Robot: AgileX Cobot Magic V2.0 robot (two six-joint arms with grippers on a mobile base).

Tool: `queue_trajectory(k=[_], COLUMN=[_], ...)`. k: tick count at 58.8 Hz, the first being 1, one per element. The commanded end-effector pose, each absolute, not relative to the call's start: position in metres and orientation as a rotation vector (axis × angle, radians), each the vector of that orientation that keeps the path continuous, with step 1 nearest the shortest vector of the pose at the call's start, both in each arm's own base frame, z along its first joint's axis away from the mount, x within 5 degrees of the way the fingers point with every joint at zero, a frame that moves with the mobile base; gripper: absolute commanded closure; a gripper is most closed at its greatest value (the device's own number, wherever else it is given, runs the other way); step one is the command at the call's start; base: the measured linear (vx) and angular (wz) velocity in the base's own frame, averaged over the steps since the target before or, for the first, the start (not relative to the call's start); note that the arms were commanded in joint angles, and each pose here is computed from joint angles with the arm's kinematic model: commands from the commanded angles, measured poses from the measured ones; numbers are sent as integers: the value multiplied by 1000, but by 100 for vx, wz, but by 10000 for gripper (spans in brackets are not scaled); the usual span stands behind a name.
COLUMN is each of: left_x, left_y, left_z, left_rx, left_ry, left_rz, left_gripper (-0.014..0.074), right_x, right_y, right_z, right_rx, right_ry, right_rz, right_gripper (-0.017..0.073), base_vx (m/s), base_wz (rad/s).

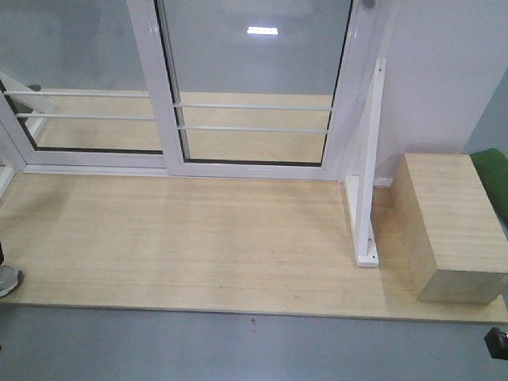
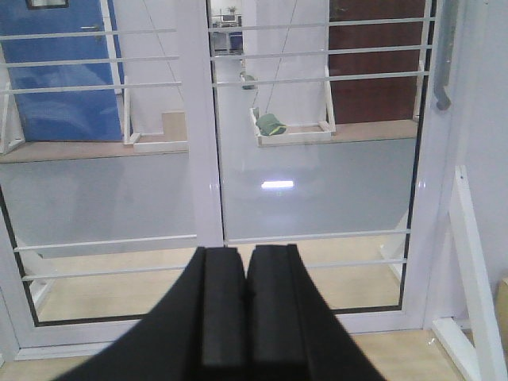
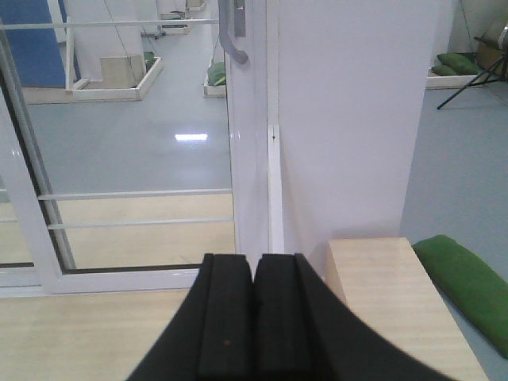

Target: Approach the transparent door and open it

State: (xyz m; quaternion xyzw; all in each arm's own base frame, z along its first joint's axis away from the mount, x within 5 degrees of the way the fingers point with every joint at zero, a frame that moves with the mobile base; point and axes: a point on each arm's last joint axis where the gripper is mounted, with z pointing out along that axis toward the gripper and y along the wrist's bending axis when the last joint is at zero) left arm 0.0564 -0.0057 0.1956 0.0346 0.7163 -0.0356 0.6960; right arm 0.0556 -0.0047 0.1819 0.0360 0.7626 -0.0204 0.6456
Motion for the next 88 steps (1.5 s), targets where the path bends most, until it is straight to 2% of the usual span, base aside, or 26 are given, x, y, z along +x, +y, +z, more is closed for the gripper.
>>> queue_trajectory(k=[1,46,88], left_x=[57,57,57], left_y=[-6,-6,-6], left_z=[193,193,193], left_rx=[67,67,67], left_ry=[1534,1534,1534], left_rz=[-91,-91,-91], left_gripper=[599,599,599], right_x=[56,56,56], right_y=[-4,-4,-4], right_z=[187,187,187], right_rx=[65,65,65], right_ry=[1647,1647,1647], right_rz=[-53,-53,-53], right_gripper=[567,567,567], base_vx=[52,44,22], base_wz=[0,-3,-4])
